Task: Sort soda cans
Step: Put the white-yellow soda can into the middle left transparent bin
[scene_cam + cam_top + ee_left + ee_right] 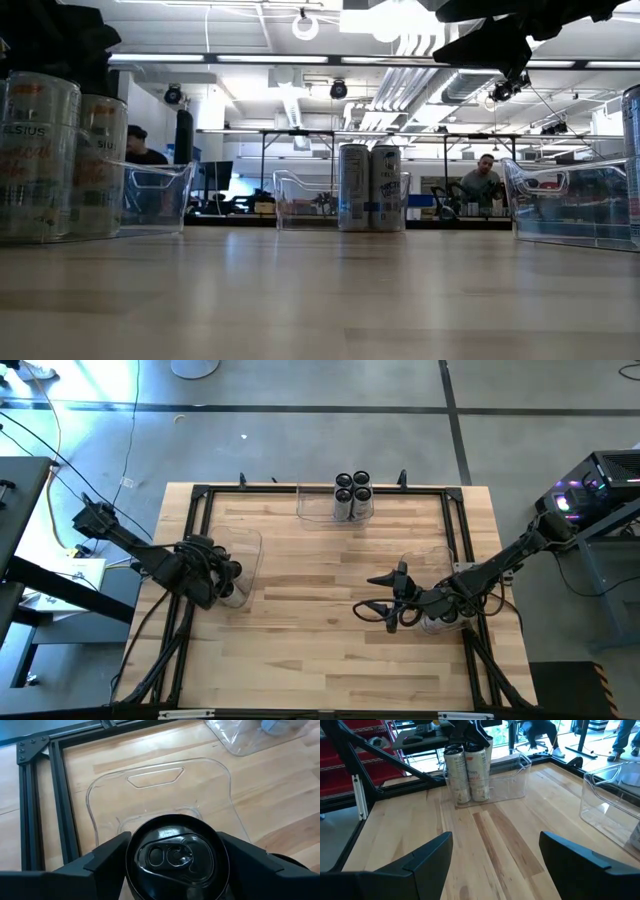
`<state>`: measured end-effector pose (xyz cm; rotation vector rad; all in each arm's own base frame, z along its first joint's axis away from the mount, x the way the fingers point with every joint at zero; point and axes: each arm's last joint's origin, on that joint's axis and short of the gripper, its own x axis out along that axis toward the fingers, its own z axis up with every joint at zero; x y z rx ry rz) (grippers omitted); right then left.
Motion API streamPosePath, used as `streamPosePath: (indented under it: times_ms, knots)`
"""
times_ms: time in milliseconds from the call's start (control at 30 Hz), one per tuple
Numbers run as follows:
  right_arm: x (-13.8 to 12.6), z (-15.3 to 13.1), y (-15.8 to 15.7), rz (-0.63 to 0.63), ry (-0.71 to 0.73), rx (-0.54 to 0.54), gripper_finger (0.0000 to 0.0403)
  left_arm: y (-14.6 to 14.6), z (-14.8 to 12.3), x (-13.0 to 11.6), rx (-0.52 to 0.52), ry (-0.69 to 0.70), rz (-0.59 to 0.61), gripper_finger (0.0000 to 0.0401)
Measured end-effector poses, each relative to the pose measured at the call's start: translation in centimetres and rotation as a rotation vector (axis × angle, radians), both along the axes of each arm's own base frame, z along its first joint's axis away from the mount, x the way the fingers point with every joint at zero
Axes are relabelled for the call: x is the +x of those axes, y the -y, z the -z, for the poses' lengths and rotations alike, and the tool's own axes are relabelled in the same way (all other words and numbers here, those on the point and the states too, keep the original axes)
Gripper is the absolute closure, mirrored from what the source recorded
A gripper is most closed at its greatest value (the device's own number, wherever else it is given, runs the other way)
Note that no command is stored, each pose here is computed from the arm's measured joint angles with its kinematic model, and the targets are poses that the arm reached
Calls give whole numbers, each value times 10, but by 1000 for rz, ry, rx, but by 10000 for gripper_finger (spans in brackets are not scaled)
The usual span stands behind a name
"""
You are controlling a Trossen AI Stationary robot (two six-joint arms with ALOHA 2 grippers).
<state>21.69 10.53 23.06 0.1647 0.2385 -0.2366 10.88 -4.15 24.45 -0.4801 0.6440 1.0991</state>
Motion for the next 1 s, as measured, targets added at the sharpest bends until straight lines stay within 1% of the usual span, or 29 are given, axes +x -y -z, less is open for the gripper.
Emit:
streamPosePath:
  times_ms: [233,433,600,833,1000]
  knots:
    - [0,0,0,0,0,0,111,1,0,1,-9,-6,16,130]
    - [0,0,0,0,0,0,111,4,0,4,-74,-13,35,129]
    - [0,0,0,0,0,0,111,4,1,3,-100,-26,34,129]
    - [0,0,0,-1,-1,-3,111,3,-2,-1,-147,-32,81,128]
    - [0,0,0,-1,-4,-5,111,1,-4,-4,-167,-23,86,128]
